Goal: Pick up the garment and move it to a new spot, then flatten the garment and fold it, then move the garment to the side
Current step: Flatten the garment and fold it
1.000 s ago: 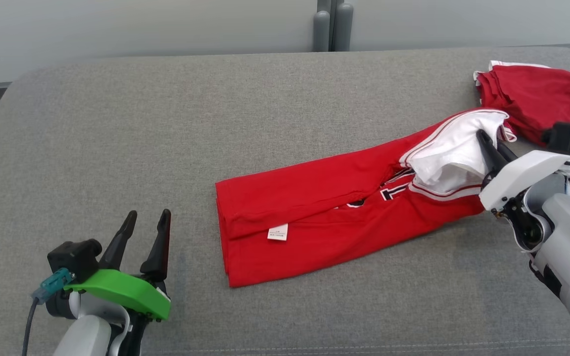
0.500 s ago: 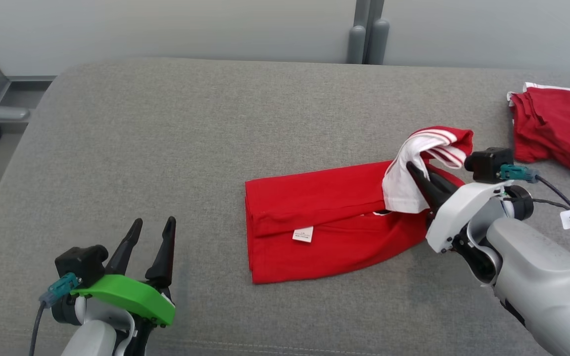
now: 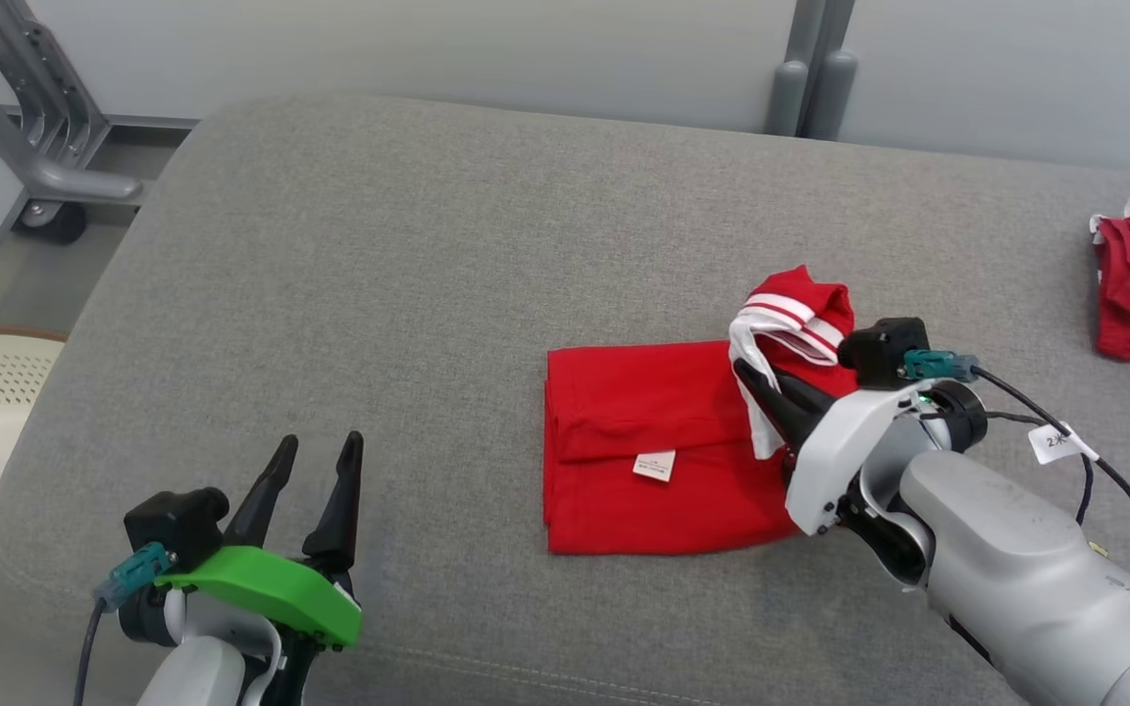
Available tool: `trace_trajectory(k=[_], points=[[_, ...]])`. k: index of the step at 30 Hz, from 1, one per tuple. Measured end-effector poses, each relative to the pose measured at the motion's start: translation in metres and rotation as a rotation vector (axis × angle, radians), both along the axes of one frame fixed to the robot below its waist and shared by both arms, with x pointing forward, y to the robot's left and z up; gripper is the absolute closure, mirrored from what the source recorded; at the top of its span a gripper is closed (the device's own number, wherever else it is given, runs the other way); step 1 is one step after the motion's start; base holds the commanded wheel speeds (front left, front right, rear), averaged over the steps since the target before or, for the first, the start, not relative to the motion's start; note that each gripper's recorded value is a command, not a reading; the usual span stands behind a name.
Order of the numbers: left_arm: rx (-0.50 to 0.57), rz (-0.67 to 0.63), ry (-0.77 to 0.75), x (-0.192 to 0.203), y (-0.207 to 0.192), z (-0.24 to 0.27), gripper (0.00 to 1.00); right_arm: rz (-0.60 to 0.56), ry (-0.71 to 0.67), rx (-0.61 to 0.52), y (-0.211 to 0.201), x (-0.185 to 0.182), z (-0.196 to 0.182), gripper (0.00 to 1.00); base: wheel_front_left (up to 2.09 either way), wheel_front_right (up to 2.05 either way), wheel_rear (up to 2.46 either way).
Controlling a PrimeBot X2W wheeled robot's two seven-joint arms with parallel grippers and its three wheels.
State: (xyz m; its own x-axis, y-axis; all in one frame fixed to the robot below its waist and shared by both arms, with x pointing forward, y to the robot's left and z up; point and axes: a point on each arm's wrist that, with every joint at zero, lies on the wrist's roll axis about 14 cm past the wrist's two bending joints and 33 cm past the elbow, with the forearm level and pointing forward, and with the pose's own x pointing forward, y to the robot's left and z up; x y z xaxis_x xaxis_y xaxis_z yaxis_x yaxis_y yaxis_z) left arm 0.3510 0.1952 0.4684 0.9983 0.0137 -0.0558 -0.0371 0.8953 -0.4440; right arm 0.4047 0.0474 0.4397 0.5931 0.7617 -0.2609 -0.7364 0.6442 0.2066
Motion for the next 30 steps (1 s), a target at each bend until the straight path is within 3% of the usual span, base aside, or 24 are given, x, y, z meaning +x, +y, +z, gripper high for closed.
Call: trace_trajectory(k=[15,19,20,21,22,23,30], points=[[-0.001,0.062,0.023,-0.011,0.018,-0.007,0.0,0.134,0.042,-0.025,0.046,-0.02,-0.006,0.97,0.0,0.0,0.0],[-0.001,0.062,0.026,-0.011,0.018,-0.008,0.0,0.138,0.056,-0.031,0.049,-0.023,-0.009,0.69,0.0,0.0,0.0],[-0.001,0.062,0.027,-0.011,0.018,-0.008,0.0,0.138,0.057,-0.031,0.049,-0.023,-0.01,0.69,0.0,0.0,0.0],[-0.001,0.061,0.027,-0.011,0.018,-0.008,0.0,0.138,0.058,-0.033,0.049,-0.023,-0.01,0.59,0.0,0.0,0.0],[-0.001,0.061,0.027,-0.011,0.018,-0.008,0.0,0.137,0.061,-0.037,0.049,-0.024,-0.011,0.36,0.0,0.0,0.0],[-0.001,0.061,0.027,-0.011,0.018,-0.008,0.0,0.136,0.063,-0.04,0.049,-0.024,-0.012,0.0,0.0,0.0,0.0],[-0.002,0.059,0.022,-0.011,0.018,-0.007,0.0,0.151,0.059,-0.026,0.057,-0.03,-0.007,0.0,0.0,0.0,0.0]])
